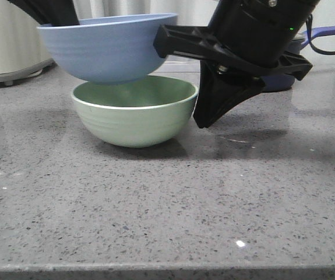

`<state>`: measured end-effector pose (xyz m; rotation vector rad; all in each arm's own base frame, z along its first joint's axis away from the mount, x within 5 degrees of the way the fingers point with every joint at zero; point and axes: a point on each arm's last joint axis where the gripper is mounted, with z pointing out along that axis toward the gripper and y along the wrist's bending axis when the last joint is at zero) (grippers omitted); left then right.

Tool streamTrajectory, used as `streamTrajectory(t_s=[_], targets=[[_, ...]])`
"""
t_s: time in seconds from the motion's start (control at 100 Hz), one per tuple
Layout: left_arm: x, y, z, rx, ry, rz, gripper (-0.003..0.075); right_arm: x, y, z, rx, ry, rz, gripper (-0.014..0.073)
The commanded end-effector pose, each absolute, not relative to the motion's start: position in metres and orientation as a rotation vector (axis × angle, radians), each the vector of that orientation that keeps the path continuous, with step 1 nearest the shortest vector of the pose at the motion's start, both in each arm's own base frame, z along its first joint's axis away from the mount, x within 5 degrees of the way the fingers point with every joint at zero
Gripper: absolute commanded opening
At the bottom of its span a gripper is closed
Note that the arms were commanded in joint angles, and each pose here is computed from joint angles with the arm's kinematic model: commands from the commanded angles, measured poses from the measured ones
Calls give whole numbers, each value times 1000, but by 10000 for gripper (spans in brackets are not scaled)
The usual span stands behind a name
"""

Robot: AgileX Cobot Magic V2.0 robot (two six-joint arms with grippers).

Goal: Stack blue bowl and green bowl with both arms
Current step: 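Lift the blue bowl with the left gripper and lower it into the green bowl, then open the left gripper and withdraw both grippers upward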

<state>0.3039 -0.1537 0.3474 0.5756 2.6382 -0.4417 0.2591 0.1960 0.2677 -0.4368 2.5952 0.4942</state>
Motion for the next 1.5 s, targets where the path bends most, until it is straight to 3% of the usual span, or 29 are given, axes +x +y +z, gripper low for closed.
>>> streamTrajectory(t_s=[0.0,0.45,0.52,0.64,0.74,1.26,1.49], targets=[[297,-159,373,565,2525,-491,-20,259,198,287,-426,2505,540,-66],[298,-161,374,548,2504,-522,-1,259,198,287,-426,2505,540,-66],[298,-162,374,544,2504,-541,73,259,198,287,-426,2505,540,-66],[297,-162,374,543,2506,-546,280,259,198,287,-426,2505,540,-66],[297,-162,374,544,2507,-546,370,259,198,287,-426,2505,540,-66],[291,-153,387,543,2464,-476,363,259,196,287,-425,2515,536,-66],[274,-129,399,458,2396,-376,221,257,182,294,-395,2511,515,-66]])
